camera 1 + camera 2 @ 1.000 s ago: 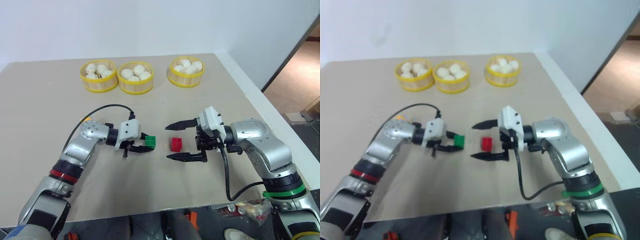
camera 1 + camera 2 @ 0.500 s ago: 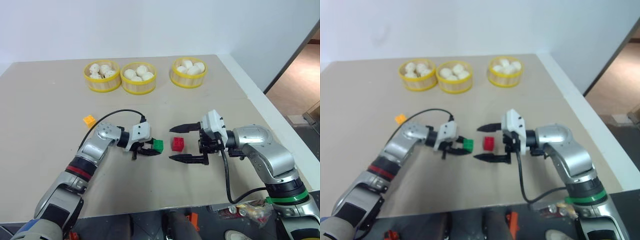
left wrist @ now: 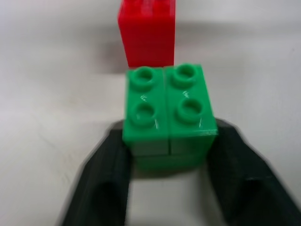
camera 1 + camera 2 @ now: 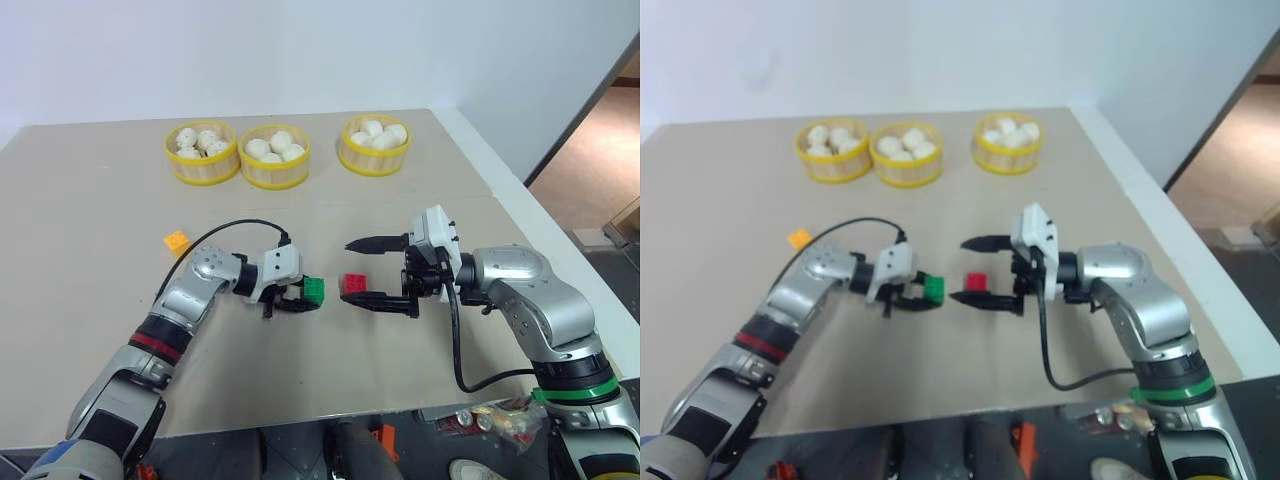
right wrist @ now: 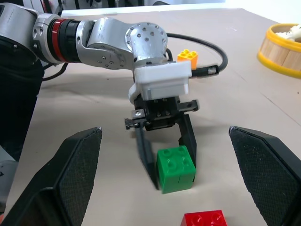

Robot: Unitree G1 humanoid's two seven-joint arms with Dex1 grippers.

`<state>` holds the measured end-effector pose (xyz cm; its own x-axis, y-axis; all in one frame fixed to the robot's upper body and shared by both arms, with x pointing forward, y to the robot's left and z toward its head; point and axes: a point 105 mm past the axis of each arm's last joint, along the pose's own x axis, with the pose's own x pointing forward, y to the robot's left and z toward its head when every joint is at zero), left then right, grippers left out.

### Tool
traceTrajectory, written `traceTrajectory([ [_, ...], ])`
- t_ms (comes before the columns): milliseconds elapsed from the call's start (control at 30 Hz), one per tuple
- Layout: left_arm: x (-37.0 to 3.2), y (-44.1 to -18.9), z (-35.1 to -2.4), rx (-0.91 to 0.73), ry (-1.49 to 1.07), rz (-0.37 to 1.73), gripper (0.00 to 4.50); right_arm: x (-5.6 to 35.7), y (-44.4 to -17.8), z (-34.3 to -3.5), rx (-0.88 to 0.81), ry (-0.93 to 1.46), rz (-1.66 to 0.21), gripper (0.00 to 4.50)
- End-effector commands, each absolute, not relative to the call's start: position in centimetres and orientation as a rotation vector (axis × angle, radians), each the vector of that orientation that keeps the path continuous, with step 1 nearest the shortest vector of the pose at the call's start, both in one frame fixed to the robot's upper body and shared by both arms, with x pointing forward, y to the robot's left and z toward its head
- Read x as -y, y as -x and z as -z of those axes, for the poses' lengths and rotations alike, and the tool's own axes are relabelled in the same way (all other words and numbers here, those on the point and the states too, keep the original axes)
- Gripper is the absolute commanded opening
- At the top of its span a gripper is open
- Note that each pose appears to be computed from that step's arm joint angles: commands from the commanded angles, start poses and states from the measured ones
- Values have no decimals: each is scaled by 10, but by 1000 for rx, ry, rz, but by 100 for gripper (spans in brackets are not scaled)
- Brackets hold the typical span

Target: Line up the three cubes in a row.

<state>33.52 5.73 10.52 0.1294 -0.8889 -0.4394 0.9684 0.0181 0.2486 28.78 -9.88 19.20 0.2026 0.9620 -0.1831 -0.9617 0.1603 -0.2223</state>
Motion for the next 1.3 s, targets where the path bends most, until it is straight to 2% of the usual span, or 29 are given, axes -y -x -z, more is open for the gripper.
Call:
traceTrajectory([
  [33, -63, -336, -110, -169, -602, 1447, 368, 99, -287, -196, 24, 348, -1382, 450],
  [100, -67, -336, -115, -163, -619, 1441, 433, 99, -287, -195, 22, 354, -1383, 450],
  [133, -69, -335, -119, -160, -616, 1435, 446, 99, -287, -195, 22, 355, -1381, 450],
  [400, -98, -326, -158, -120, -640, 1352, 446, 101, -286, -195, 36, 367, -1371, 450],
  [533, -113, -319, -196, -78, -528, 1294, 446, 100, -286, -198, 51, 368, -1372, 450],
  [633, -132, -324, -228, -42, -341, 1148, 446, 101, -289, -203, 68, 358, -1362, 450],
  [700, -157, -343, -234, 18, -315, 945, 446, 101, -291, -204, 75, 359, -1351, 450],
  [833, -209, -359, -223, 2, -249, 735, 446, 100, -293, -206, 76, 359, -1351, 450],
  [1033, -264, -370, -194, -114, -301, 670, 446, 97, -294, -204, 63, 374, -1378, 450],
  [1300, -269, -386, -170, -180, -356, 710, 446, 99, -296, -203, 49, 392, -1365, 450],
])
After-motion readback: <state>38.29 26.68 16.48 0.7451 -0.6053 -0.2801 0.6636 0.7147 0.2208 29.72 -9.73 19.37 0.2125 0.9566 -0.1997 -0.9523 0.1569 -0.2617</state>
